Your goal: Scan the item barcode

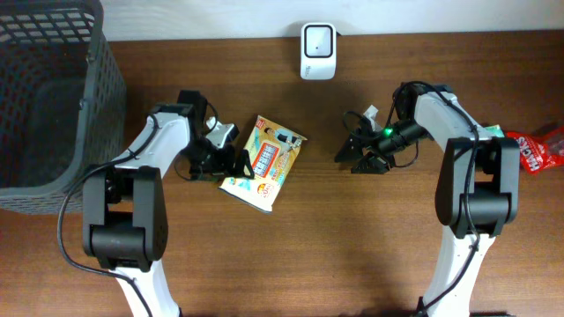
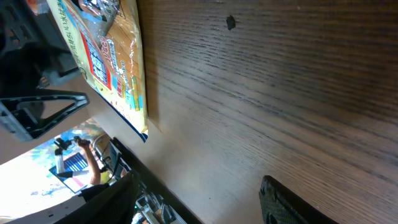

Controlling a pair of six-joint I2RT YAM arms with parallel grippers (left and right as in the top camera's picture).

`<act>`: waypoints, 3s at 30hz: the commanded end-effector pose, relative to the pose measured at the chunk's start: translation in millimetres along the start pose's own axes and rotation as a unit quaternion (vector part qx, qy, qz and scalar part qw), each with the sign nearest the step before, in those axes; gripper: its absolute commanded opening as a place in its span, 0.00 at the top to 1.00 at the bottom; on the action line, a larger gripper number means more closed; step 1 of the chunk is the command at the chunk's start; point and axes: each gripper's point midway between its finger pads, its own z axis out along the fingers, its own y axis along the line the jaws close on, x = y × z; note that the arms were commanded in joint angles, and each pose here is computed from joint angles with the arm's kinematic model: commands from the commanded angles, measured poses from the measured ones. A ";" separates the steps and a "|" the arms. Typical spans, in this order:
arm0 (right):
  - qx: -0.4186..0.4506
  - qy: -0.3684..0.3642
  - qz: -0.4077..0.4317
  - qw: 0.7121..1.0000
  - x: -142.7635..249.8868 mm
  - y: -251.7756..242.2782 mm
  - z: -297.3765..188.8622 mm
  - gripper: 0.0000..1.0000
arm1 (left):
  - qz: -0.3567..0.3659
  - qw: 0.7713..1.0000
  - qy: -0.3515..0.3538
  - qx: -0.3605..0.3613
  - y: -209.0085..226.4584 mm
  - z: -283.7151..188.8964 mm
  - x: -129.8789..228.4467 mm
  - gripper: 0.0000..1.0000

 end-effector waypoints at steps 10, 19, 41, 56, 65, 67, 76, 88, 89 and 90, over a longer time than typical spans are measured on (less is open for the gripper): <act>-0.006 -0.016 -0.025 1.000 -2.9 13.0 -9.7 0.37 | -0.036 0.999 0.001 -0.023 15.2 15.2 9.8 1.00; 0.032 -0.015 -0.027 0.999 -2.6 -0.2 -10.2 0.39 | -0.096 0.960 -0.095 -0.246 25.6 -133.2 -49.4 1.00; 0.069 -0.014 -0.036 0.997 -3.2 -13.5 -12.0 0.40 | 0.040 0.778 -0.021 -0.626 25.3 -130.2 -43.1 1.00; 0.055 -0.023 -0.004 0.998 2.0 -33.4 -42.3 0.39 | 0.100 0.820 -0.020 -0.563 -40.7 -10.4 -14.3 0.31; 0.046 -0.024 -0.004 0.999 1.9 -18.2 -56.2 0.37 | 0.023 0.899 -0.070 -0.431 -87.1 -77.6 -47.9 0.01; 0.019 -0.022 -0.022 0.999 1.6 -4.8 -51.6 0.40 | -0.001 0.903 -0.124 -0.410 -94.5 -125.8 -62.8 0.01; -0.048 -0.009 -0.174 0.983 -9.2 100.0 37.4 0.96 | -0.119 0.885 -0.247 -0.377 -49.5 -266.8 -67.0 0.01; -0.083 -0.115 -0.229 0.963 -57.9 204.8 137.7 0.96 | -0.171 0.893 -0.237 -0.344 -15.5 -276.2 -60.7 0.01; -0.087 -0.119 -0.231 0.962 -61.2 205.2 141.4 0.96 | -0.176 0.892 -0.237 -0.342 -11.6 -277.8 -60.0 0.01; -0.090 -0.121 -0.231 0.961 -64.0 204.5 145.7 0.96 | -0.181 0.892 -0.237 -0.339 -8.8 -278.9 -59.5 0.01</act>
